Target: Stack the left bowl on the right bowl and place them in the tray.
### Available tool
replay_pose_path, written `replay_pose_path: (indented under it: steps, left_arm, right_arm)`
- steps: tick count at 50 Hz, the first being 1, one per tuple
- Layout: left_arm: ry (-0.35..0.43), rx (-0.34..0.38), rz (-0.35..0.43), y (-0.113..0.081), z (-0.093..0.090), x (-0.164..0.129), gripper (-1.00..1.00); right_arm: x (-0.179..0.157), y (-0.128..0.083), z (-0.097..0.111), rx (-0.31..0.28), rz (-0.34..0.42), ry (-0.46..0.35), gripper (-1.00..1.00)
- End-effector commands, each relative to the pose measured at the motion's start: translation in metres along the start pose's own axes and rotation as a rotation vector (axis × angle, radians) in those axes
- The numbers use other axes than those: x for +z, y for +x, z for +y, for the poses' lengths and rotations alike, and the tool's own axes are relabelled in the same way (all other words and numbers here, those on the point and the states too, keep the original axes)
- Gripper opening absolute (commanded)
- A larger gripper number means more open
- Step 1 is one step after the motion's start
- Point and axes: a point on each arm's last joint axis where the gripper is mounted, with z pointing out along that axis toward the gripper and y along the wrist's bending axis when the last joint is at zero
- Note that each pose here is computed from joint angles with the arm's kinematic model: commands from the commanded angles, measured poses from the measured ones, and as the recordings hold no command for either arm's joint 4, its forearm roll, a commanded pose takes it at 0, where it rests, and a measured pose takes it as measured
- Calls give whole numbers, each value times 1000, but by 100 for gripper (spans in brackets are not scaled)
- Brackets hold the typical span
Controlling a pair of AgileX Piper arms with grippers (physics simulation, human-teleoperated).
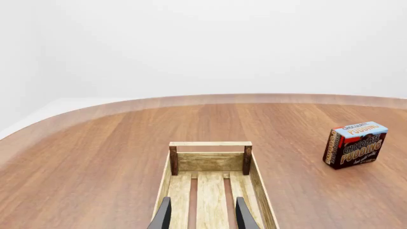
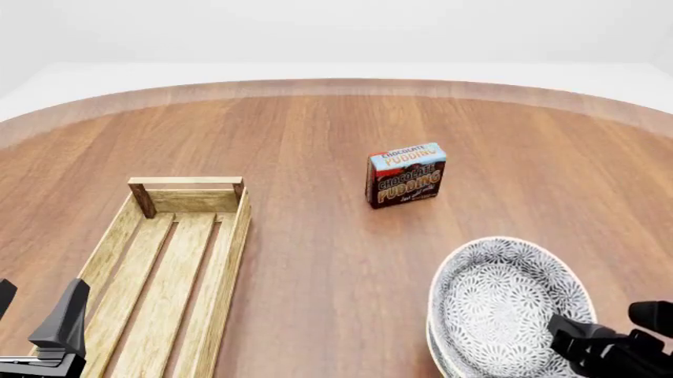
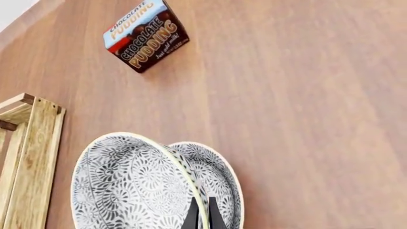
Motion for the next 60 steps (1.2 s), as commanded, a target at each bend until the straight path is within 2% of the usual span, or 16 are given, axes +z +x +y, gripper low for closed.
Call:
replay_pose_path:
  steps: [1, 26, 33, 34, 60]
  left_arm:
    - [0, 0, 0, 0, 0, 0, 100]
    - [0, 0, 0, 0, 0, 0, 100]
    - [0, 0, 0, 0, 0, 0, 100]
    - [0, 0, 0, 0, 0, 0, 100]
    - [0, 0, 0, 0, 0, 0, 100]
  right_arm:
    - [4, 3, -3, 24, -9, 9, -100]
    - [9, 15, -10, 41, 11, 23, -100]
    - [11, 13, -10, 26, 8, 29, -100]
    - [12, 11, -9, 17, 8, 36, 100]
    - [14, 9, -9, -9, -2, 39, 100]
